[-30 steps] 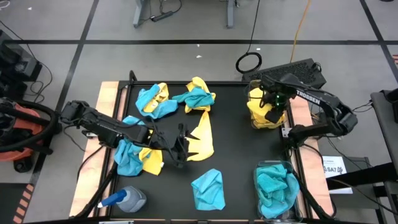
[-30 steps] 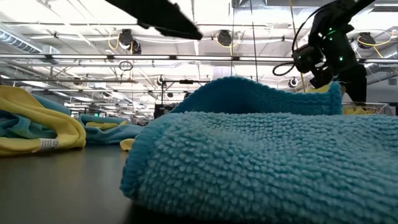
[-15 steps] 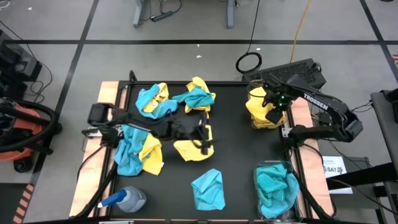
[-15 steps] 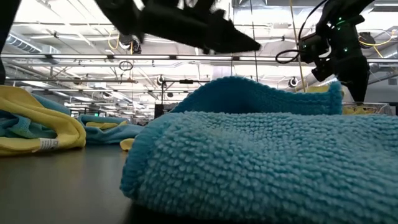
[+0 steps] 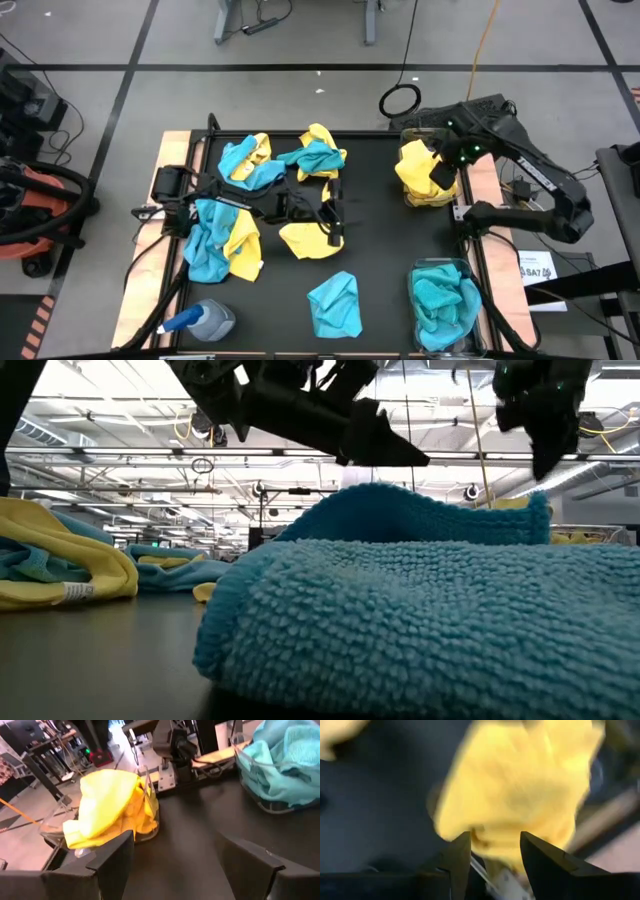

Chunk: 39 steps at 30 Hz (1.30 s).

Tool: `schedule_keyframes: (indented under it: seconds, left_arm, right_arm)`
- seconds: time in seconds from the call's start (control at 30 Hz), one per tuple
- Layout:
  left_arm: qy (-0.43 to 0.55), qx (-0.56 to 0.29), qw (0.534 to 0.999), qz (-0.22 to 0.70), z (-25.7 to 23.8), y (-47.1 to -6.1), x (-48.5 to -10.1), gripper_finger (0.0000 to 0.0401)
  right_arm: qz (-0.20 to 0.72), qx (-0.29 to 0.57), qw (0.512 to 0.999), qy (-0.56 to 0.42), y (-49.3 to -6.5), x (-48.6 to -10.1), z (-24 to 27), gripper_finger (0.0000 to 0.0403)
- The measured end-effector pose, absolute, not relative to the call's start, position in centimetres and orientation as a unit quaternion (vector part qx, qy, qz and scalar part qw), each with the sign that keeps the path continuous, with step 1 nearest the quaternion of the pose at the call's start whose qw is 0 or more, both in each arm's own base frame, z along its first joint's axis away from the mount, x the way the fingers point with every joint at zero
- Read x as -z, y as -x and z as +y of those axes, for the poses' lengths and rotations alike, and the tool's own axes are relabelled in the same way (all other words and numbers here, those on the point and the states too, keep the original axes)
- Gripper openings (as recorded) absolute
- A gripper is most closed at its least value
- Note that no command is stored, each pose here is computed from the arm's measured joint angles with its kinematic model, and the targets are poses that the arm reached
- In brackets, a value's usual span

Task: Sort microfiber towel by color & place in baskets
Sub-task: Put the yellow towel into the top transparent bin

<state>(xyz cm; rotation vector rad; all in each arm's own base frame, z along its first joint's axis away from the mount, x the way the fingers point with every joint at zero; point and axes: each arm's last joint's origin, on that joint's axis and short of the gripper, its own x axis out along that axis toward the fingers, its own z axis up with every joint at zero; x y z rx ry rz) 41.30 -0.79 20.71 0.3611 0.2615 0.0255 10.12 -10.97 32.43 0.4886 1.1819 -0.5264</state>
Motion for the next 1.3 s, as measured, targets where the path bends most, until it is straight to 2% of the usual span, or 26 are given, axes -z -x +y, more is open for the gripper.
schedule_keyframes:
  seconds: [0.17,0.4,0.6,0.87,1.1,1.3]
  left_arm:
    - [-0.18,-0.002,0.968,0.175,-1.0,-41.0,-19.8,0.0283]
    - [-0.184,0.03,0.95,0.249,-2.0,-40.4,-18.4,0.0283]
    - [-0.187,0.045,0.943,0.273,-2.7,-40.0,-18.0,0.0283]
    - [-0.19,0.054,0.942,0.271,-3.5,-40.0,-18.0,0.0283]
    - [-0.19,0.058,0.938,0.284,-3.6,-39.8,-17.8,0.0283]
    - [-0.194,0.069,0.931,0.302,-4.4,-39.5,-17.5,0.0283]
  right_arm:
    - [0.474,0.193,0.844,-0.163,-11.0,-33.4,-10.1,0.0162]
    - [0.485,0.142,0.857,-0.102,-12.9,-30.7,-10.1,0.0162]
    - [0.553,0.184,0.811,-0.049,-13.2,-28.0,-10.8,0.0153]
    - [0.61,0.25,0.752,-0.014,-13.6,-24.9,-12.0,0.0099]
    - [0.619,0.275,0.735,-0.035,-13.6,-23.0,-13.4,0.0055]
    - [0.649,0.274,0.706,-0.07,-13.1,-20.8,-14.3,0.0035]
